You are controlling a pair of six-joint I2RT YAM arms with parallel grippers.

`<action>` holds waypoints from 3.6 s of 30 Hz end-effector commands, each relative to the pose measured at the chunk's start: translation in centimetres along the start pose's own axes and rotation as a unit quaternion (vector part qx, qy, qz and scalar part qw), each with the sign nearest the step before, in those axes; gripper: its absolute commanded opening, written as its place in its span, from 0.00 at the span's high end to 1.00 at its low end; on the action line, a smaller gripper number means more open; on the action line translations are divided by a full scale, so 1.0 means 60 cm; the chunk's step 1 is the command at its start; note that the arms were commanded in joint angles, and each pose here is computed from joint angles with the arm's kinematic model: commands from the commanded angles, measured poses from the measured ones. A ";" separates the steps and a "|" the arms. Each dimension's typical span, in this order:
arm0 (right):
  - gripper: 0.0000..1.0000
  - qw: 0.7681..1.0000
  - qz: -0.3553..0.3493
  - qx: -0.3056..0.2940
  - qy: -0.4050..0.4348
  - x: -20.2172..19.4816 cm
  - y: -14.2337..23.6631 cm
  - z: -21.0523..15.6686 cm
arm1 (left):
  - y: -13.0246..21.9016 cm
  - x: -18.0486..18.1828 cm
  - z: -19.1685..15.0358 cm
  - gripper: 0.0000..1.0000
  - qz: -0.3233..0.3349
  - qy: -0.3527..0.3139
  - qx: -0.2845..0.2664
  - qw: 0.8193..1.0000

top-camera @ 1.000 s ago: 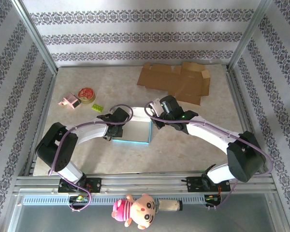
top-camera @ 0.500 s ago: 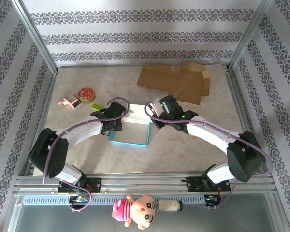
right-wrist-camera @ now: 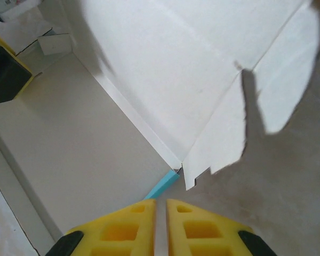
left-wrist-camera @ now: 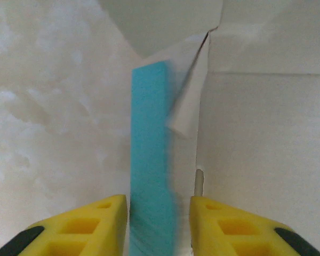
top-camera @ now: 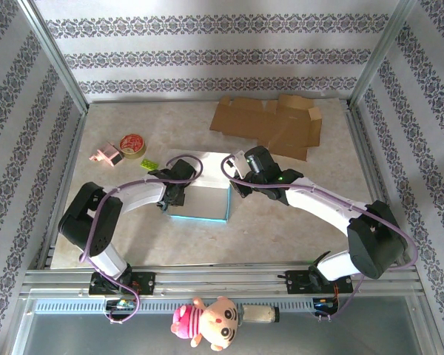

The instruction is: Fold the paper box

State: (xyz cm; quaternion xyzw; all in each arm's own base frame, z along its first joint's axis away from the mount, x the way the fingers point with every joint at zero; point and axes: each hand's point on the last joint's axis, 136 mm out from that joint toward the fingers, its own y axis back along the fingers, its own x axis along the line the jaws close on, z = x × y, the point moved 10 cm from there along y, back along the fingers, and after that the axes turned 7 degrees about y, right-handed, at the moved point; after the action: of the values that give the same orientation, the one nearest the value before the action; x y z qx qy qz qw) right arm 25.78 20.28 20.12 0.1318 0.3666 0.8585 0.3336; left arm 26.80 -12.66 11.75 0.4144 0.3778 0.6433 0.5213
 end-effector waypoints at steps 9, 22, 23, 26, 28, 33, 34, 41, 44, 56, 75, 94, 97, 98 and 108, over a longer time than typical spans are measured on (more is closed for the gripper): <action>0.86 1.000 0.013 0.006 0.009 0.004 -0.006 -0.003 | 0.096 0.039 0.019 0.57 -0.137 0.081 -0.066 0.985; 0.86 1.000 0.015 0.004 0.008 0.007 -0.004 -0.003 | -0.007 0.083 0.029 0.63 -0.206 0.139 0.036 0.968; 0.86 1.000 0.015 0.005 0.007 0.006 -0.005 -0.004 | -0.013 0.083 0.029 0.63 -0.219 0.145 0.039 0.964; 0.86 1.000 0.016 0.006 0.008 0.007 -0.005 -0.004 | -0.029 0.083 0.025 0.63 -0.243 0.158 0.053 0.956; 0.86 1.000 0.017 0.004 0.008 0.008 -0.005 -0.003 | -0.039 0.081 0.022 0.65 -0.256 0.163 0.061 0.951; 0.86 1.000 0.016 0.008 0.009 0.008 -0.008 -0.002 | -0.051 0.068 0.020 0.66 -0.347 0.188 0.072 0.916; 0.86 1.000 0.016 0.009 0.009 0.009 -0.008 -0.002 | -0.052 0.067 0.020 0.67 -0.357 0.191 0.072 0.911; 0.86 1.000 0.019 0.008 0.004 0.010 -0.014 -0.003 | -0.063 0.048 0.015 0.74 -0.433 0.202 0.085 0.874; 0.86 1.000 0.020 0.009 0.005 0.011 -0.015 -0.003 | -0.059 0.044 0.014 0.74 -0.464 0.207 0.079 0.857; 0.86 1.000 0.012 0.006 0.013 0.009 -0.007 -0.001 | 0.004 0.045 0.039 0.70 -0.599 0.245 0.025 0.762; 0.39 0.997 -0.017 -0.078 0.014 0.022 0.097 0.014 | 0.094 0.027 0.001 0.36 -0.220 0.079 0.014 0.972; 0.23 0.982 -0.001 0.032 0.187 -0.034 -0.019 0.084 | 0.032 -0.072 0.019 0.53 -0.127 0.004 0.073 0.989; 0.40 0.983 -0.002 0.046 0.176 -0.035 -0.032 0.079 | 0.039 -0.067 0.023 0.67 -0.115 -0.004 0.063 0.991; 0.45 0.984 -0.001 0.048 0.172 -0.035 -0.033 0.077 | 0.041 -0.065 0.024 0.72 -0.111 -0.005 0.059 0.992; 0.64 0.989 -0.005 0.046 0.139 -0.020 -0.036 0.055 | 0.077 -0.066 0.046 0.92 -0.150 -0.026 0.004 0.988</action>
State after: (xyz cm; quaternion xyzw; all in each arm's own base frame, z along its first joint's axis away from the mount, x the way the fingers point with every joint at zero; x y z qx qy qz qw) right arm 30.06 22.41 21.45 -0.0006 0.4513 0.8480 0.2779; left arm 27.99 -16.65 14.72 0.3861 0.4466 0.5553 0.5857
